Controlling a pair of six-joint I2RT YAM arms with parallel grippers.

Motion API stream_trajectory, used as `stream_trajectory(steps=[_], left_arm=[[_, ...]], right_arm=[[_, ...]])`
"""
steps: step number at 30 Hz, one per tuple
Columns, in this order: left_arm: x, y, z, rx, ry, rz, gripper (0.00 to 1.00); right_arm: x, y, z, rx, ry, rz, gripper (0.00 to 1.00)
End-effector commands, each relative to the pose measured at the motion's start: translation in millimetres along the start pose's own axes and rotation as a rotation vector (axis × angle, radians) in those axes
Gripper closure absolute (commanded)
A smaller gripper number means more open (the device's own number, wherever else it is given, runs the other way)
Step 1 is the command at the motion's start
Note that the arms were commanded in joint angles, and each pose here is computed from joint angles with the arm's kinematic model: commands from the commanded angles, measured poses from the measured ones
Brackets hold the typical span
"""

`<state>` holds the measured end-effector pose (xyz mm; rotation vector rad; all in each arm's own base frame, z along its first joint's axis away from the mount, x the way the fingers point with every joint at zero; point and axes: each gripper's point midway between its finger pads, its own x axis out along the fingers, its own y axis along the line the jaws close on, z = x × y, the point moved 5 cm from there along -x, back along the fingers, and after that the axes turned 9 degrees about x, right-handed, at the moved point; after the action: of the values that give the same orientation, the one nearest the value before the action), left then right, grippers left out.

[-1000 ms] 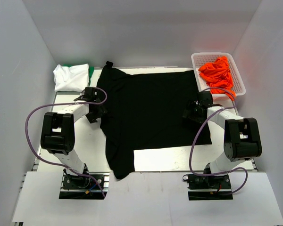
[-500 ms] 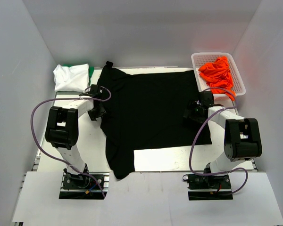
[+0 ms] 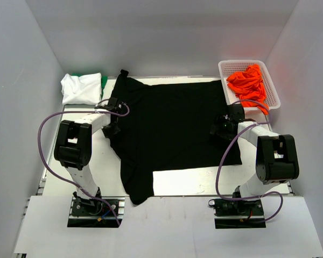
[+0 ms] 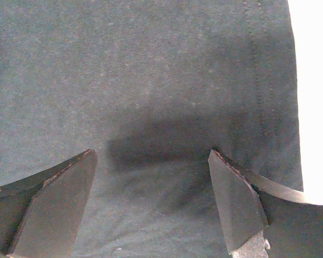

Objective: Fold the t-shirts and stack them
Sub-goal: Flatten out the tshirt

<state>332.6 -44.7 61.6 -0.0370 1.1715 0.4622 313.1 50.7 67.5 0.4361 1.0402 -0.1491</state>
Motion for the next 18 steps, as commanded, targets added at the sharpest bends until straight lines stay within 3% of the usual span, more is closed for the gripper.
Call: stream_trajectory(steps=[1, 5, 12, 18], left_arm=[[11, 39, -28, 0.039, 0.101, 0.211, 1.0], [12, 43, -10, 0.049, 0.024, 0.229, 1.0], [23, 59, 0, 0.059, 0.036, 0.315, 1.0], [3, 45, 71, 0.089, -0.181, 0.218, 1.0]], right_arm=[[1, -17, -6, 0.007, 0.02, -0.075, 0.1], [2, -17, -7, 0.003, 0.027, -0.073, 0.1], [0, -19, -5, -0.012, 0.021, -0.073, 0.1], [-4, -14, 0, -0.064, 0.006, -0.037, 0.1]])
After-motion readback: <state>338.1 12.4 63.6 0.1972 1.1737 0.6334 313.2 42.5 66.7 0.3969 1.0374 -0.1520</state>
